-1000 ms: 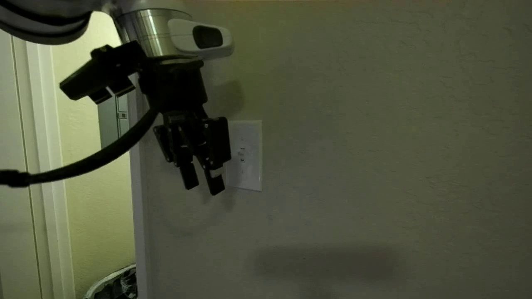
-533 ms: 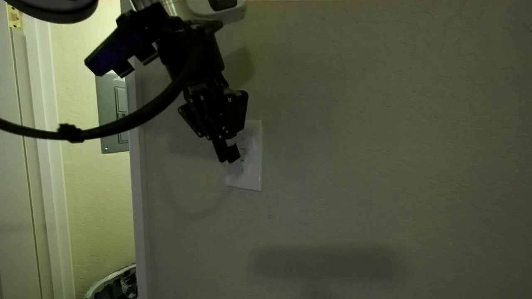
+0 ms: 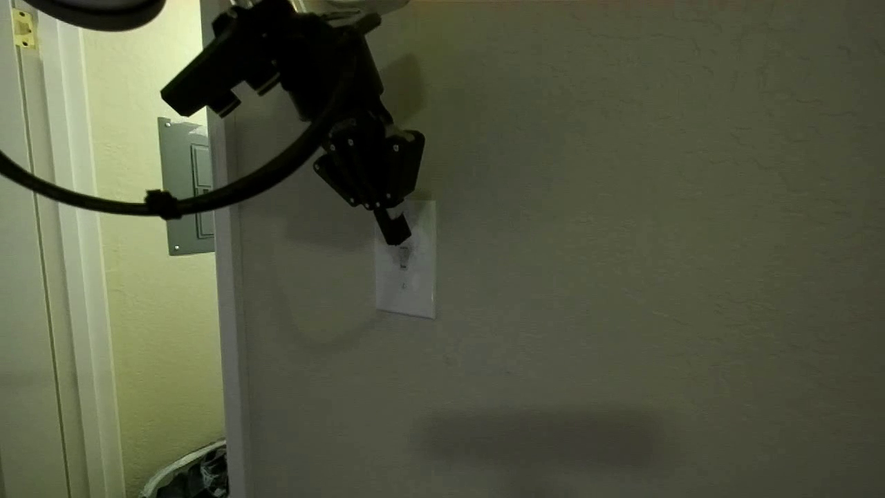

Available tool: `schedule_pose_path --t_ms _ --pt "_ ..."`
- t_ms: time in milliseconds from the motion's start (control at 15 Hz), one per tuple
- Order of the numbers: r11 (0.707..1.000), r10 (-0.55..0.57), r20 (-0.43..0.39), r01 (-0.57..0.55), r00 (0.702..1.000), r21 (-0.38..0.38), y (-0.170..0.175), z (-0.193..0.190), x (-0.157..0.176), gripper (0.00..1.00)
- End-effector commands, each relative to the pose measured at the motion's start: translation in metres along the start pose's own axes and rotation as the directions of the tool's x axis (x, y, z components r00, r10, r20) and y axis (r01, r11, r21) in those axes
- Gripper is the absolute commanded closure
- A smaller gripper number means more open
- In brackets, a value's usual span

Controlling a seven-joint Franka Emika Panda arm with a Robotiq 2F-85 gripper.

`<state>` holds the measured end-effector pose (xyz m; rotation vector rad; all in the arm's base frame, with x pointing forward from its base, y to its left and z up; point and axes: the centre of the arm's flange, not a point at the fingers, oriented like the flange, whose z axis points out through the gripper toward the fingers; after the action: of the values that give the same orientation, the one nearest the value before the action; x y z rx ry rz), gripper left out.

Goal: Switch off the light

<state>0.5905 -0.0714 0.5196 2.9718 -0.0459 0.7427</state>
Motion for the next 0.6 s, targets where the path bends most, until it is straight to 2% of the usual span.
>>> schedule_pose_path --t_ms 0,533 --pt "1.0 0.01 -0.046 -0.01 0.999 0.013 -0.002 -0.003 0.008 0.96" --pt "0.997 0.04 -0.029 -0.038 0.999 0.066 -0.011 0.008 0.007 0.96"
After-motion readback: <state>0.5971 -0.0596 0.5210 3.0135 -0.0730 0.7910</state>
